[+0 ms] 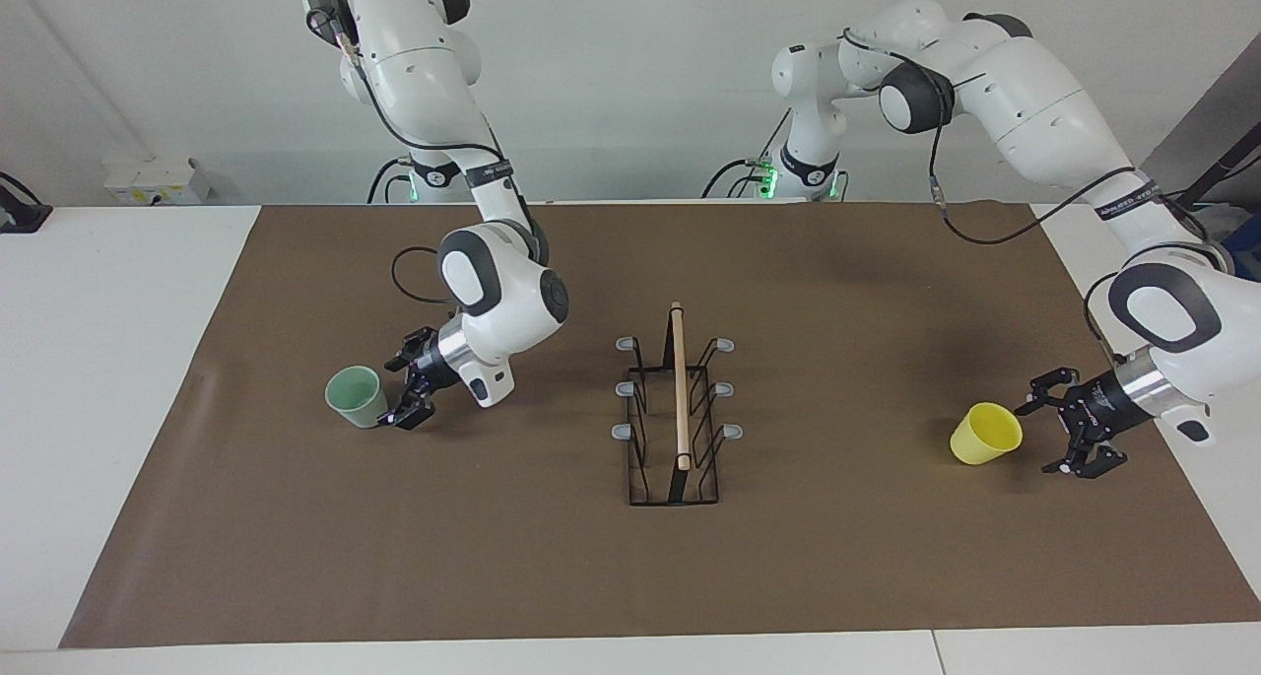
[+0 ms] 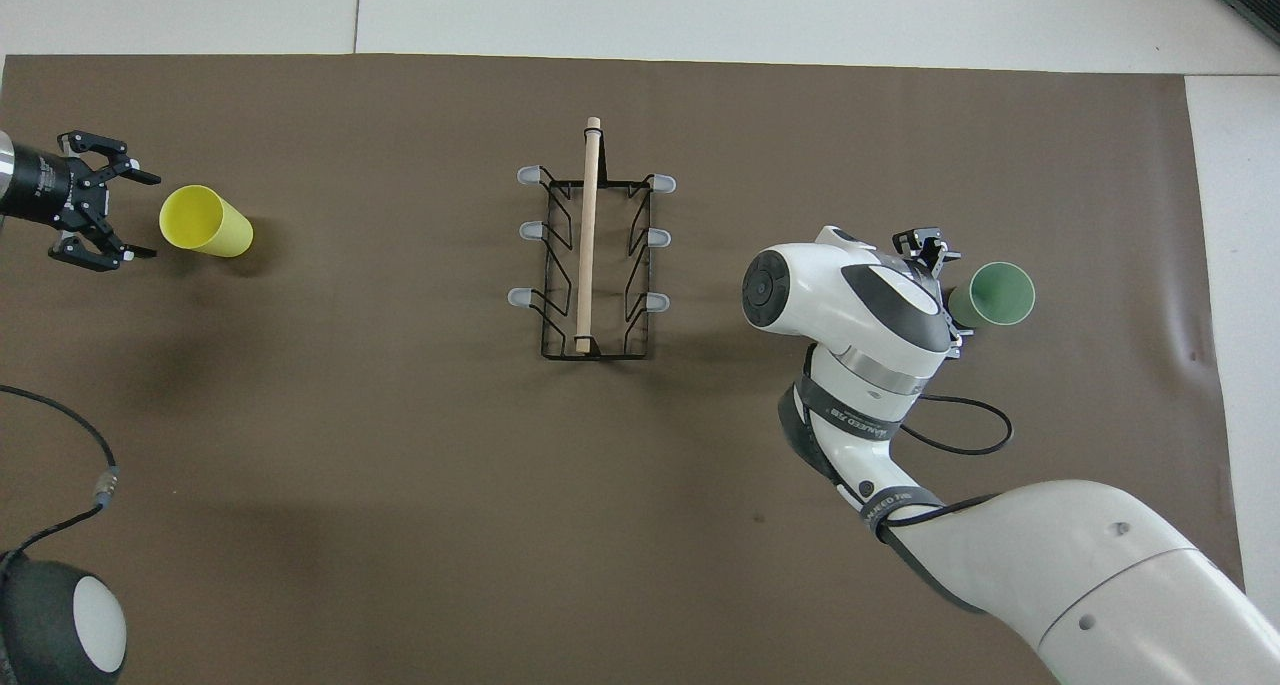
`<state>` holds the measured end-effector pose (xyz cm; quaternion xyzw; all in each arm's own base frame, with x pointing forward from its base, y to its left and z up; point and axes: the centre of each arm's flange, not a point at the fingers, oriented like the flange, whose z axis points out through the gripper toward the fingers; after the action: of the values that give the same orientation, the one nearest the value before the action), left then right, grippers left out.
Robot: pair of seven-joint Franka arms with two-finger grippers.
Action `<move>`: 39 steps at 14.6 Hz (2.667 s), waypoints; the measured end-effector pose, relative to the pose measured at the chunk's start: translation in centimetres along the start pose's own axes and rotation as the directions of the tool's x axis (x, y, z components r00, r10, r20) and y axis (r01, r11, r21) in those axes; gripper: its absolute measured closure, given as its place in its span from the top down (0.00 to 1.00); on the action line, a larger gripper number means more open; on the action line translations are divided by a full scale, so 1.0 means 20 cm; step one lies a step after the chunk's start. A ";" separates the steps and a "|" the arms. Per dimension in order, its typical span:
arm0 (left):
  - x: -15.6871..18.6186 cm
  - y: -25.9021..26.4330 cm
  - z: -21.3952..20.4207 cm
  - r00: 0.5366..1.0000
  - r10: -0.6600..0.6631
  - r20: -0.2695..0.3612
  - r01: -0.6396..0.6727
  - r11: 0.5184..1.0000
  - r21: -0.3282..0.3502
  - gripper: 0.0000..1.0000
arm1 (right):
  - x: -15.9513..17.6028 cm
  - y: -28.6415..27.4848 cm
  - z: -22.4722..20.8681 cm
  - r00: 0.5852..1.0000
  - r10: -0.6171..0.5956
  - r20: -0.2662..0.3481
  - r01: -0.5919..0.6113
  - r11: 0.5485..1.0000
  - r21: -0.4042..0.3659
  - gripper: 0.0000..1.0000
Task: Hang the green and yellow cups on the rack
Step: 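Reach the left gripper to the yellow cup while the right gripper reaches the green cup, then grasp the yellow cup with the left gripper while the right gripper grasps the green cup, then carry the yellow cup to the rack while the right gripper carries the green cup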
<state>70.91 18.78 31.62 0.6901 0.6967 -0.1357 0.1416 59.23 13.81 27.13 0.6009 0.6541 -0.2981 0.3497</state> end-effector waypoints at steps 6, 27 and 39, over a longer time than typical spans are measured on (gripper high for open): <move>0.10 -0.19 0.05 0.951 -0.180 0.252 0.207 0.974 -0.086 1.00 | 0.04 -0.10 0.08 0.999 -0.004 0.036 0.006 0.999 -0.042 1.00; -0.19 -0.28 0.09 0.851 -0.219 0.477 0.369 0.896 -0.247 0.69 | -0.02 -0.09 0.28 0.991 0.126 0.043 -0.118 0.980 -0.162 0.70; -0.81 -0.38 -0.45 0.982 0.175 0.067 -0.156 0.962 -0.223 0.69 | -0.34 0.14 -0.26 0.783 0.517 -0.345 -0.465 0.856 0.226 0.70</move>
<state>63.31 7.18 46.10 0.7198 0.6405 -0.0762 0.2565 61.82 14.36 35.64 0.8191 0.5105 -0.1111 0.2370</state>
